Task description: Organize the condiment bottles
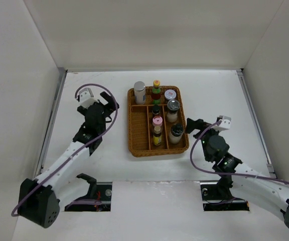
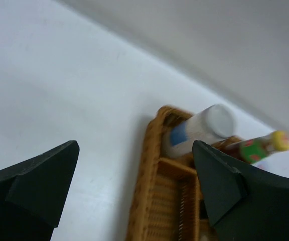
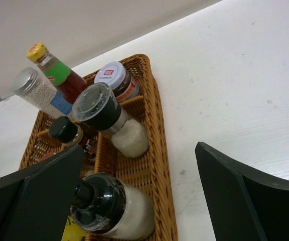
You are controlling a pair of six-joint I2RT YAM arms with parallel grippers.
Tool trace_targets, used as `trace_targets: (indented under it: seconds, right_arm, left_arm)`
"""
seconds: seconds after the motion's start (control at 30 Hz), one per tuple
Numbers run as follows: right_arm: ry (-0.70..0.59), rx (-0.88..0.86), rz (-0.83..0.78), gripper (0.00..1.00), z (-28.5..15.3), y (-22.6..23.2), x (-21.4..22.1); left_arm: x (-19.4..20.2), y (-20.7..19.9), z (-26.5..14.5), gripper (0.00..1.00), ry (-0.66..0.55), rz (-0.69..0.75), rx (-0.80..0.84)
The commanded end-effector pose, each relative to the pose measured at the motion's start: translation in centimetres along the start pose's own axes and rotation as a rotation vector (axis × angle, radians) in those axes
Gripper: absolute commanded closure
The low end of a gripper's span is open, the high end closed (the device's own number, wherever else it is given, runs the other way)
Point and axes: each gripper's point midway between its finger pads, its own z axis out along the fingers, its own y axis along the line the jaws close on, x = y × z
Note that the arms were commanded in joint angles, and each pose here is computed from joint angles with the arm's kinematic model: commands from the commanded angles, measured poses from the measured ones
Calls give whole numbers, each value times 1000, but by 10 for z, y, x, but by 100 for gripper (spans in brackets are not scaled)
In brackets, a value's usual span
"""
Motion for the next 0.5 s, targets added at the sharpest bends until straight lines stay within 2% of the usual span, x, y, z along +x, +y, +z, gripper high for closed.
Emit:
trace_targets:
  seconds: [0.0, 0.17, 0.47]
  right_arm:
    - [-49, 41, 19, 0, 1, -5, -11]
    - [-53, 55, 22, 0, 1, -8, -11]
    - [-48, 65, 13, 0, 2, -10, -8]
  left_arm:
    - [71, 29, 2, 0, 274, -71, -33]
    - [70, 31, 1, 0, 278, -60, -47]
    - [49, -14, -2, 0, 243, -57, 45]
